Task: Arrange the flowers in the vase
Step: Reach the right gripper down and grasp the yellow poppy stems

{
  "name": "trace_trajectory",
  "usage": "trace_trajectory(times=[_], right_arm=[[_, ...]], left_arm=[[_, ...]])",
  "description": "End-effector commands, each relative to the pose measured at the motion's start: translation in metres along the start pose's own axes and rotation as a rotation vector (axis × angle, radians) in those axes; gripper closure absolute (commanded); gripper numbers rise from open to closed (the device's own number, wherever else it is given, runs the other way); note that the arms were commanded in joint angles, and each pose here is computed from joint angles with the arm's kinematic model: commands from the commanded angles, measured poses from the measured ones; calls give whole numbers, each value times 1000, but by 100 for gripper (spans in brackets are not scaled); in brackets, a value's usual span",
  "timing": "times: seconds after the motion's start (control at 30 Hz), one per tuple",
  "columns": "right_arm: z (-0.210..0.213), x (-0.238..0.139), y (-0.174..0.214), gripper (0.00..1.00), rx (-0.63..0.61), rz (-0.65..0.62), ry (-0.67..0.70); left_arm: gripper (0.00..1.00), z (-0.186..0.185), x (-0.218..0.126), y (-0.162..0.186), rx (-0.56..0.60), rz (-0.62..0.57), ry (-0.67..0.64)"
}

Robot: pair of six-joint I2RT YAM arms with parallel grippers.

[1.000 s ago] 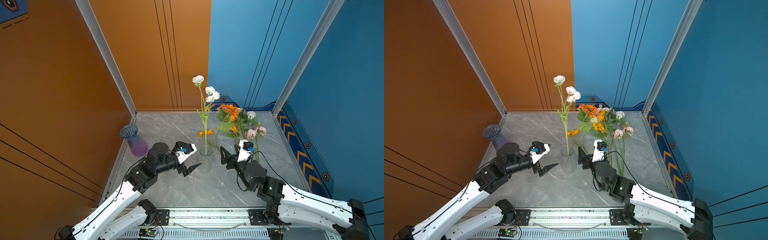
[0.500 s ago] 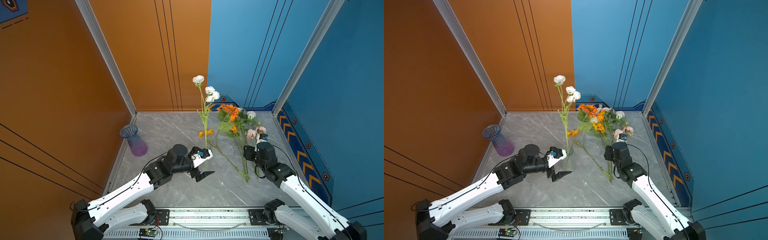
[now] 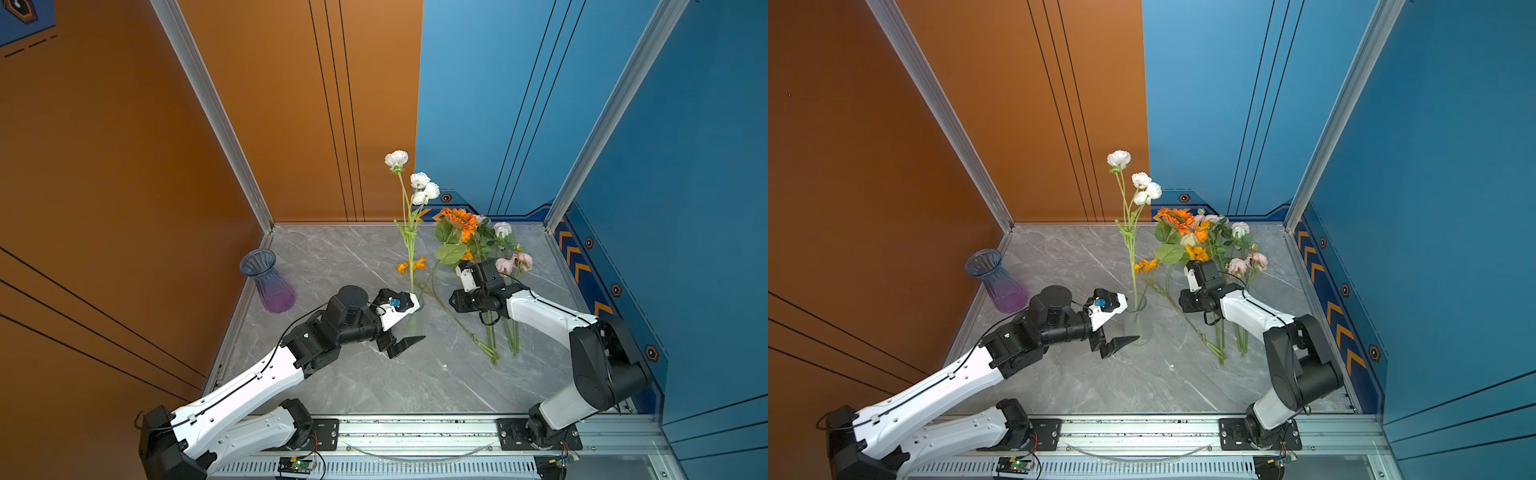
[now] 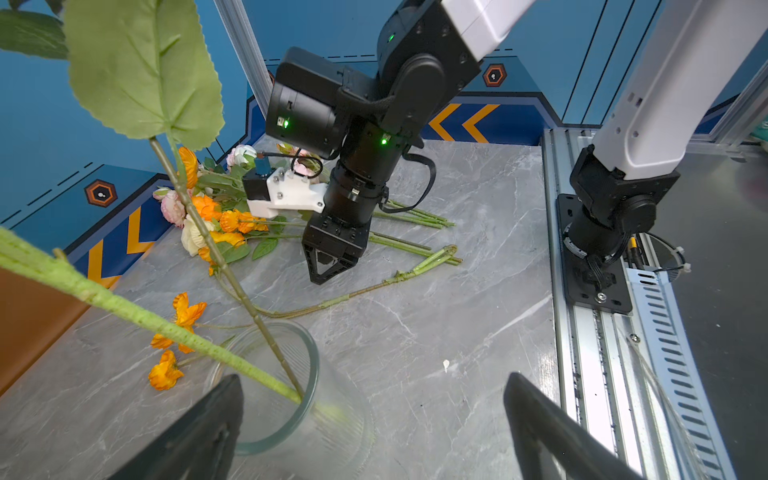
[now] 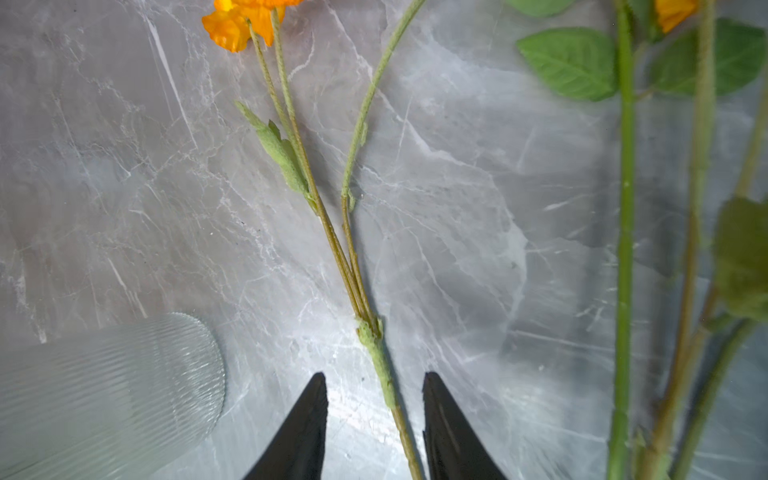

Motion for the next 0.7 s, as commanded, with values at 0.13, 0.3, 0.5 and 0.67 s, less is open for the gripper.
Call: trace_trajectory(times=[0.13, 0.3, 0.5, 0.67], right_arm=[[8, 27, 17, 61, -116, 180, 96], [10, 35, 19, 63, -132, 208, 171], [13, 40, 26, 67, -190, 312, 294], [15, 44, 35, 72, -217, 363, 316]], left_arm=[[2, 2, -4, 2, 9, -5, 6], [2, 2, -6, 1, 7, -13, 6], [2, 2, -8, 0, 9, -17, 1], [2, 2, -9, 0, 11, -22, 2]])
Point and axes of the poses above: each gripper's point midway between its finger pads, its own x axis out along the fingers, its own z axis along the line the jaws close on, y = z × x, the point moved 10 cm from there along -x, back along the fingers
